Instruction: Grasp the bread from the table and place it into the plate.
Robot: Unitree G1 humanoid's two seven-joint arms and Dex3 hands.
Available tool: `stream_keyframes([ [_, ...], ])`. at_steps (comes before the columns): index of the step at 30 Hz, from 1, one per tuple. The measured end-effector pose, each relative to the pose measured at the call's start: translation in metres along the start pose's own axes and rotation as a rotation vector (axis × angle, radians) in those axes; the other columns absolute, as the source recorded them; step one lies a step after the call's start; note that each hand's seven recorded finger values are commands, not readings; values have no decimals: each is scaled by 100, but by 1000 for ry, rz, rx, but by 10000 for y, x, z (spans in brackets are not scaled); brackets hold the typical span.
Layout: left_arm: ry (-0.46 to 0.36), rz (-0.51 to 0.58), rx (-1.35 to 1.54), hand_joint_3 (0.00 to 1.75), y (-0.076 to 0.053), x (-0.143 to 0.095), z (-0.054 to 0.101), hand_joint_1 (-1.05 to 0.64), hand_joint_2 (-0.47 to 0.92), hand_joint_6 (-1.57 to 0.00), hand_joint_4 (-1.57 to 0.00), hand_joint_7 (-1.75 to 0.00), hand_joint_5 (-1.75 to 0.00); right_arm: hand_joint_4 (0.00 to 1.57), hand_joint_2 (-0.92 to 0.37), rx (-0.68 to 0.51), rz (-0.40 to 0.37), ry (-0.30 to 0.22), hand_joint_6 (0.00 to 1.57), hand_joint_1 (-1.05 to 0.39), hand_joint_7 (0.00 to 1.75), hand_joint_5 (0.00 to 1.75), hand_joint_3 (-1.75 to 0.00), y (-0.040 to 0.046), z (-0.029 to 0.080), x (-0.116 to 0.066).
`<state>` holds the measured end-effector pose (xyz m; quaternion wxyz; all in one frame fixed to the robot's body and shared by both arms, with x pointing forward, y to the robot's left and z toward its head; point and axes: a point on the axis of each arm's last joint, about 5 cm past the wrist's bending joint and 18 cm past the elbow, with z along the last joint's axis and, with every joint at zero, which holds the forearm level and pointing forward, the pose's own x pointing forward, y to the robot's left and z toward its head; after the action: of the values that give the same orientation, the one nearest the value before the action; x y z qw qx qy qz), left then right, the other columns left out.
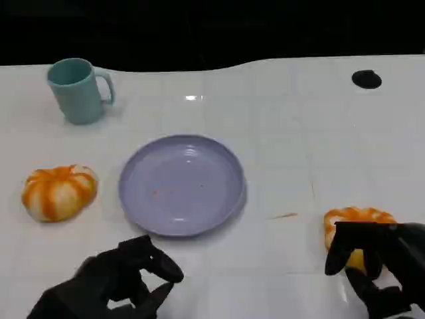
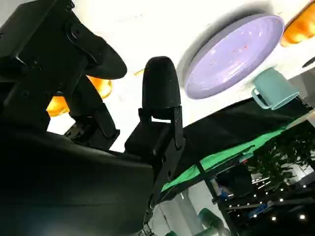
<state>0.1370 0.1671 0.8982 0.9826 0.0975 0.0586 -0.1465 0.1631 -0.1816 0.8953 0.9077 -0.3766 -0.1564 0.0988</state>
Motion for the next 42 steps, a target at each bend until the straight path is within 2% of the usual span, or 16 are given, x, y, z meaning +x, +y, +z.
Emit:
stream_keyframes([
  [24, -1, 0, -1, 59, -1, -7, -2, -28, 84, -64, -65, -129, -175, 93, -16, 0, 3, 0, 91, 4, 124, 175, -143, -1, -1, -1],
  [27, 0, 1, -1, 59, -1, -10, -4, -27, 84, -63, -65, -129, -175, 90, -20, -1, 8, 1, 89, 3, 119, 174, -137, -3, 1, 0],
  [30, -1, 1, -1, 59, -1, -11, -1, -28, 84, -63, -64, -129, -175, 87, -27, -7, 25, 21, 91, 1, 96, 164, -118, -26, 17, 9],
  [34, -1, 1, -1, 60, -1, -12, -1, -28, 83, -64, -64, -129, -175, 89, -35, -26, 42, 45, 100, -1, 55, 124, -92, -81, 52, 26],
  [37, -4, 1, 0, 60, -1, -12, 5, -27, 83, -64, -64, -129, -175, 88, -38, -63, 53, 57, 102, -5, 38, 105, -80, -120, 86, 34],
  [40, -5, 1, 0, 60, -1, -12, 6, -28, 83, -64, -65, -129, -175, 82, -41, -118, 62, 60, 100, -10, 26, 96, -69, -161, 116, 41],
  [42, -4, 1, 3, 60, -1, -12, 6, -28, 83, -64, -65, -129, -175, 79, -50, -165, 72, 65, 98, -15, 14, 84, -50, -187, 129, 44],
])
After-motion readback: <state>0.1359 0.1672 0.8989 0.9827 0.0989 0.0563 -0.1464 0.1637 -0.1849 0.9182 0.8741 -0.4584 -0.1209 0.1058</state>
